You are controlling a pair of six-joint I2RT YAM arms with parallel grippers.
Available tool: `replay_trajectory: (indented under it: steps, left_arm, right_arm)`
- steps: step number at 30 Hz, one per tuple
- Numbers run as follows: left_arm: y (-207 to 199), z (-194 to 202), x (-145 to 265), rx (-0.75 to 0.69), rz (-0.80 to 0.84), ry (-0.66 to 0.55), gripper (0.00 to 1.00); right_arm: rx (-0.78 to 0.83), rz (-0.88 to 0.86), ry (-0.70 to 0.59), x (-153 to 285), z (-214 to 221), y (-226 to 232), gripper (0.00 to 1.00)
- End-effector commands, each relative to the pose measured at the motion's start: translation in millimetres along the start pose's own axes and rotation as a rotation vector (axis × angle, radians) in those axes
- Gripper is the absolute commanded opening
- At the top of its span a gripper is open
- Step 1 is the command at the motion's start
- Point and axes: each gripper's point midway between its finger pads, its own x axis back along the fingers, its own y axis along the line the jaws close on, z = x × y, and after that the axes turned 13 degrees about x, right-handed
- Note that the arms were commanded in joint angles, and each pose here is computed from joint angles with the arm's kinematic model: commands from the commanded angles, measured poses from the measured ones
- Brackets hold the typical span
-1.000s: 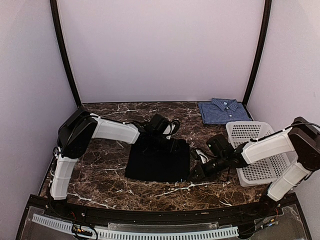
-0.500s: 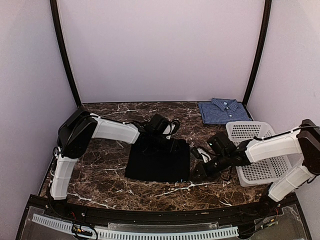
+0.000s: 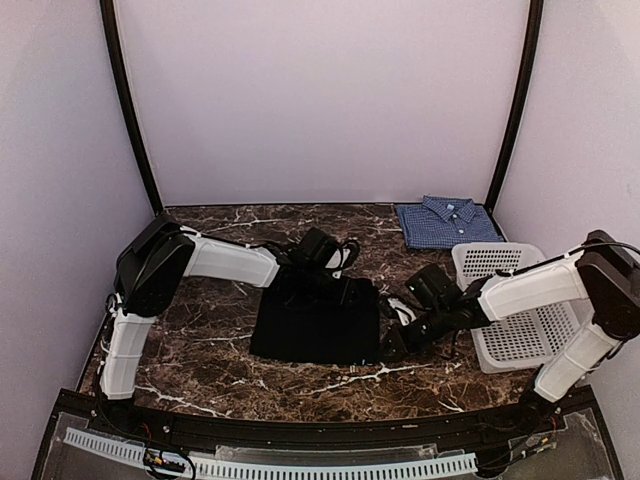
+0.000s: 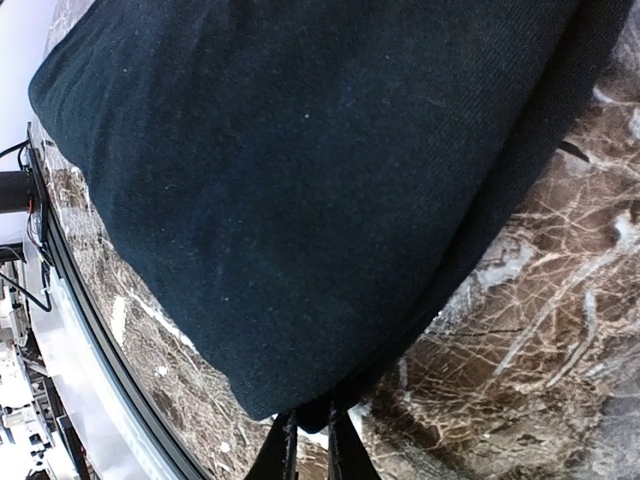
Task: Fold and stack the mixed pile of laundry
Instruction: Smooth out the square-folded T-shirt at the center of the board.
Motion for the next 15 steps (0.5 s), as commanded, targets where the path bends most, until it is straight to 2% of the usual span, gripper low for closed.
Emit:
replay_trajectory:
  steps: [1, 9, 15]
  left_arm:
    - [30, 22, -7, 0.033, -0.077, 0.062, 0.36]
    - [32, 24, -8, 0.033, -0.08, 0.065, 0.36]
    - [34, 26, -9, 0.035, -0.081, 0.067, 0.36]
  right_arm:
    - [0.034, -0.021, -0.018, -6, -7, 5, 0.1]
    - [0.054, -0.026, -0.03, -3, -21, 13, 0.16]
    - [0.072, 0.012, -0.012, -3, -24, 14, 0.17]
